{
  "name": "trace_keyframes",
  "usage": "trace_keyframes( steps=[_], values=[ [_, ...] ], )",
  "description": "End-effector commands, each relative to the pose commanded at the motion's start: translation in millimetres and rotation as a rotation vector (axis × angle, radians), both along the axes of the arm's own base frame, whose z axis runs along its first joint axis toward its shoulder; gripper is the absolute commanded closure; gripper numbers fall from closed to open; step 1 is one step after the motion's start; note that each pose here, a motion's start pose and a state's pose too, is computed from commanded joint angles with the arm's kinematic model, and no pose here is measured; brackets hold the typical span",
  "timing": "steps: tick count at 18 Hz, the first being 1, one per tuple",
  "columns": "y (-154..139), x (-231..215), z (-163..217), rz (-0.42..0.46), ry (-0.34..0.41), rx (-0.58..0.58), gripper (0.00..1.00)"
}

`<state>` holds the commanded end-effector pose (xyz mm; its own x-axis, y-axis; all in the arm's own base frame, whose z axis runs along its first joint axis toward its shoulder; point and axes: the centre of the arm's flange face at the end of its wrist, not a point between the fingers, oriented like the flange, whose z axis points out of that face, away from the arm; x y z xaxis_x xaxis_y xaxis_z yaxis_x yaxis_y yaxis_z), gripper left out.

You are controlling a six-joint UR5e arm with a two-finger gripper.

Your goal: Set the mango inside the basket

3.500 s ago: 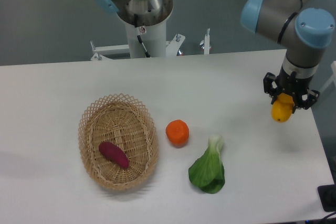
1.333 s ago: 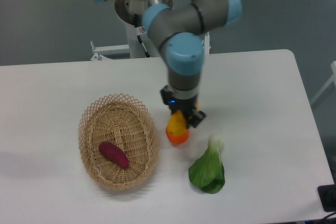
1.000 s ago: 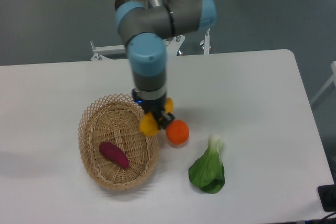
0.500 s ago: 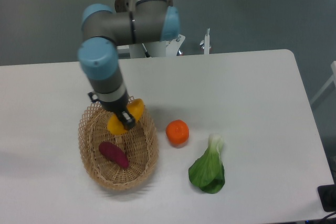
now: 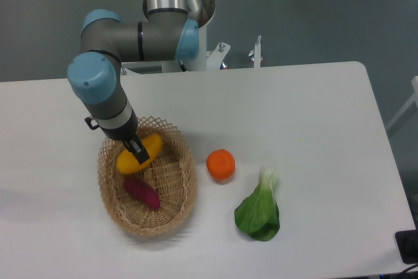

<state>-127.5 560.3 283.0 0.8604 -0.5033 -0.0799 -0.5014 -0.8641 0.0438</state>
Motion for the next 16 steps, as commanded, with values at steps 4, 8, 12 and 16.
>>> trace_keyframes(
  steps=[4, 8, 12, 16],
  values=[
    [2, -12, 13, 0.092, 0.020, 0.030, 0.00],
    [-18, -75, 29, 0.204, 0.021, 0.060, 0.00],
    [-56, -162, 34, 0.362, 0.027, 0.073, 0.00],
    [-99, -236, 42, 0.339, 0.019, 0.087, 0.00]
  ],
)
